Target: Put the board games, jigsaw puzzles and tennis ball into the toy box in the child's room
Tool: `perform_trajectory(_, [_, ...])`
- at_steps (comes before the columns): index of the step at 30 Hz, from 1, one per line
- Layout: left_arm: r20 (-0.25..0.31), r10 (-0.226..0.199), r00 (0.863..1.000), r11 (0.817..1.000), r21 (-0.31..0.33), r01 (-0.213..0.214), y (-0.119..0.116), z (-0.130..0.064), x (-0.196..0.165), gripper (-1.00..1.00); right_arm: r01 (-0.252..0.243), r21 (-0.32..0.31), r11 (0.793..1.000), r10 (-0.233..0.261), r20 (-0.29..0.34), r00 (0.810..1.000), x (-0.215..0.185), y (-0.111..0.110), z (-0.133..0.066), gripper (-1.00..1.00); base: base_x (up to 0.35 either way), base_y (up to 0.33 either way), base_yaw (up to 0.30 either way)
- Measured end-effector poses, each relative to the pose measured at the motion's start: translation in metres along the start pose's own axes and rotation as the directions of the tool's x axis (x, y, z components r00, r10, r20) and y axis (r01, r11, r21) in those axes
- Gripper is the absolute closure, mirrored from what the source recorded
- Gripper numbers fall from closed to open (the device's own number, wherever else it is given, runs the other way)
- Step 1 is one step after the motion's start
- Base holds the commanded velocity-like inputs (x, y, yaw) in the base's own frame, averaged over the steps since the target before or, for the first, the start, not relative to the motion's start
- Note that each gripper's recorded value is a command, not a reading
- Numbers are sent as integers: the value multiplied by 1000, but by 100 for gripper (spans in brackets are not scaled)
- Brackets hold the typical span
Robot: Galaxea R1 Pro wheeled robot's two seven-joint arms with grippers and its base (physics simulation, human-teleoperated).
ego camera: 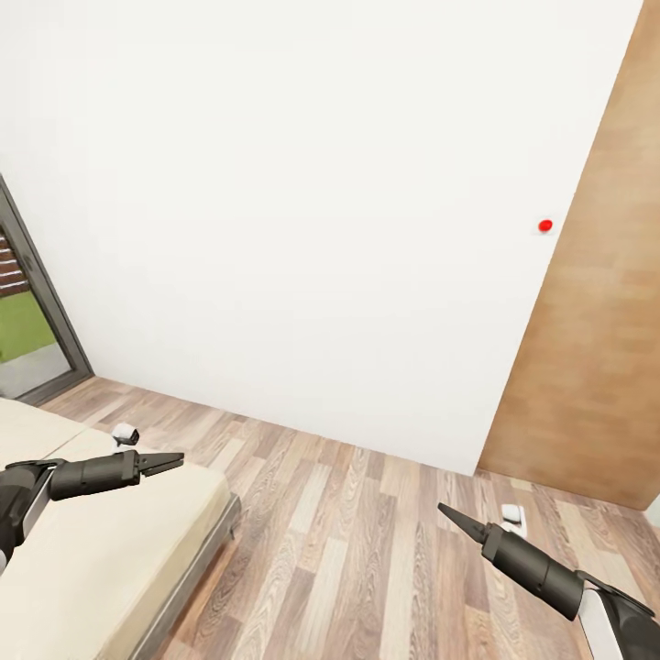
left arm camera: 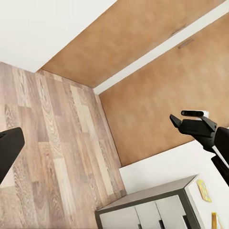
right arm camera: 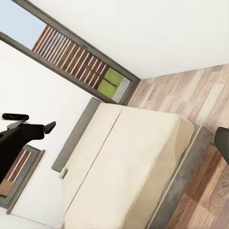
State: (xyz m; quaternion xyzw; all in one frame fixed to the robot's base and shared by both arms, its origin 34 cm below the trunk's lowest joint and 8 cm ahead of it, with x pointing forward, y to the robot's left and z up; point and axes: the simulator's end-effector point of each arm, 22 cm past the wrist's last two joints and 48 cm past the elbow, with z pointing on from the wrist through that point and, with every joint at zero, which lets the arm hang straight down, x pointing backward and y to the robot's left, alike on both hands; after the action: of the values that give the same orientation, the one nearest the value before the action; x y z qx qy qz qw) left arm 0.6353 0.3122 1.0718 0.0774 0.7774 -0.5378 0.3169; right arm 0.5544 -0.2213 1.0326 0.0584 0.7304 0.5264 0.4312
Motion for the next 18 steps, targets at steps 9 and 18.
perform_trajectory(9, [-1, 0, 1000, 1000, 0, 0, 0, 0, 0, -100, 2, 0, 1000, -2, -4, 1000, 1, 0, 1, -100, 1, 0, 149])
perform_trajectory(18, [-1, 0, 1000, 1000, 0, 0, 0, 0, 0, -100, 3, -9, 1000, -3, -25, 1000, 7, 3, 6, -100, 0, 0, 282])
